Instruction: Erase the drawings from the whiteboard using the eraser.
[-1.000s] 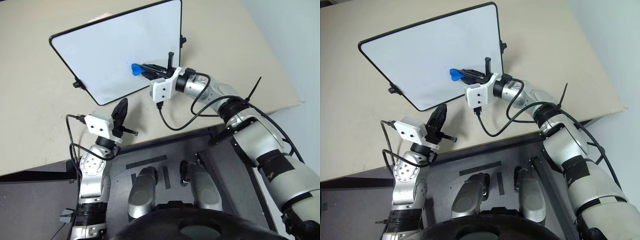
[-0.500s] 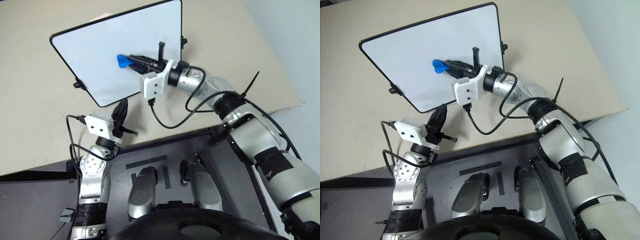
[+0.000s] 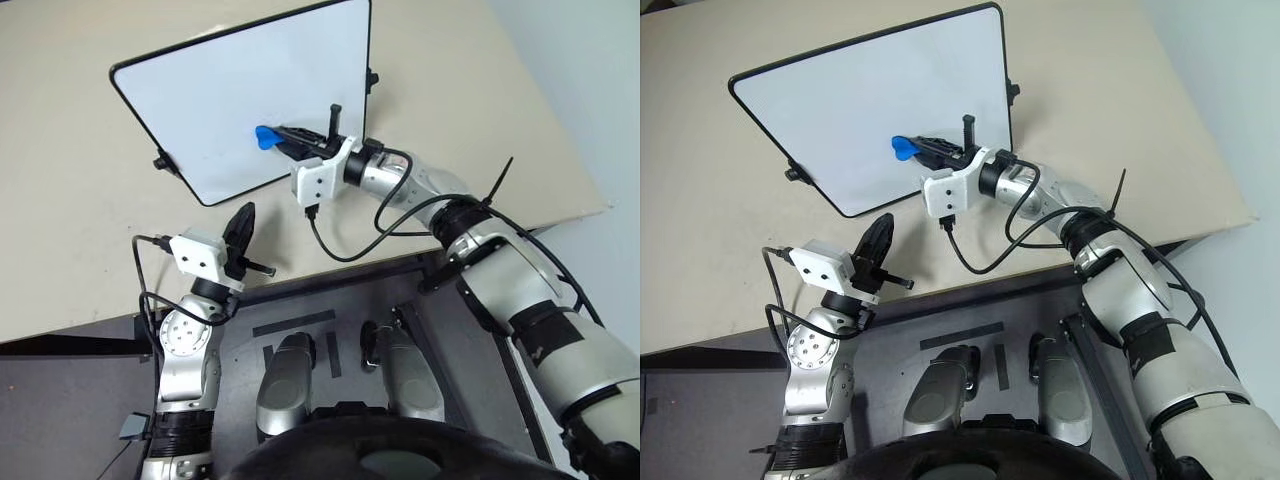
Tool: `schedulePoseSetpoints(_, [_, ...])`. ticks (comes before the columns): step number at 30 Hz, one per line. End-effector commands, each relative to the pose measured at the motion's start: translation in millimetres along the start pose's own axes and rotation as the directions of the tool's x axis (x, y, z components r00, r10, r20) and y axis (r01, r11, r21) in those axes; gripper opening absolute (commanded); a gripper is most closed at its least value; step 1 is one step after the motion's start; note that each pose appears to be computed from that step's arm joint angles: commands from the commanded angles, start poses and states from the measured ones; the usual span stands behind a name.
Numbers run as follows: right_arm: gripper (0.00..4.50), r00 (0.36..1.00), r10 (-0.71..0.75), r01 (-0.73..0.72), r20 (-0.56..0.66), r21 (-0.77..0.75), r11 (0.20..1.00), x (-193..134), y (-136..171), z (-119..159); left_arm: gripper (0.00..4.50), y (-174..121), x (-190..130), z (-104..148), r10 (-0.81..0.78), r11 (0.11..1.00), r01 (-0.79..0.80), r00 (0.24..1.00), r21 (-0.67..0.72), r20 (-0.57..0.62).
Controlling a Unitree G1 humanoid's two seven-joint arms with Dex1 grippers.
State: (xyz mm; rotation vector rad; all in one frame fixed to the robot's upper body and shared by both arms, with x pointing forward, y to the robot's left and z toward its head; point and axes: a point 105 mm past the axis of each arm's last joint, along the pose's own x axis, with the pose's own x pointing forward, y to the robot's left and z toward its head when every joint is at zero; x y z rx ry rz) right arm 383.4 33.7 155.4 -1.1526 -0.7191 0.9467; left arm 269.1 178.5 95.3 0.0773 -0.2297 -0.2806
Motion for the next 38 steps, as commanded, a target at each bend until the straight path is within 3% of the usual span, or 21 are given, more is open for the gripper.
schedulePoseSetpoints(1, [0.25,0.999,0.012,-0.017,0.041,0.114,0.993,-25,-8,0,0.0,7,1,14,0.01,1.0,-0.012,0.999,0.029,0.049])
schedulePoseSetpoints(11, [0.25,0.964,0.253,-0.192,-0.087,0.431,0.882,-123,16,-24,0.0,10,5,14,-0.008,0.999,0.007,0.999,0.035,0.047])
schedulePoseSetpoints(17, [0.25,0.957,0.277,-0.2,-0.091,0.486,0.85,-131,16,-22,0.0,13,10,15,-0.037,0.998,0.035,0.998,0.048,0.046])
schedulePoseSetpoints(23, [2.26,0.945,0.321,-0.227,-0.07,0.566,0.792,-127,27,-17,0.0,17,8,15,-0.041,0.998,0.039,0.998,0.057,0.041])
schedulePoseSetpoints(29, [4.39,0.959,0.264,-0.165,-0.099,0.565,0.809,-133,18,-16,0.0,21,3,16,-0.043,0.997,0.041,0.999,0.067,0.03])
schedulePoseSetpoints(38, [4.39,0.967,0.169,-0.026,-0.188,0.59,0.807,-165,2,-21,0.0,19,1,15,-0.071,0.996,0.071,0.997,0.061,0.007])
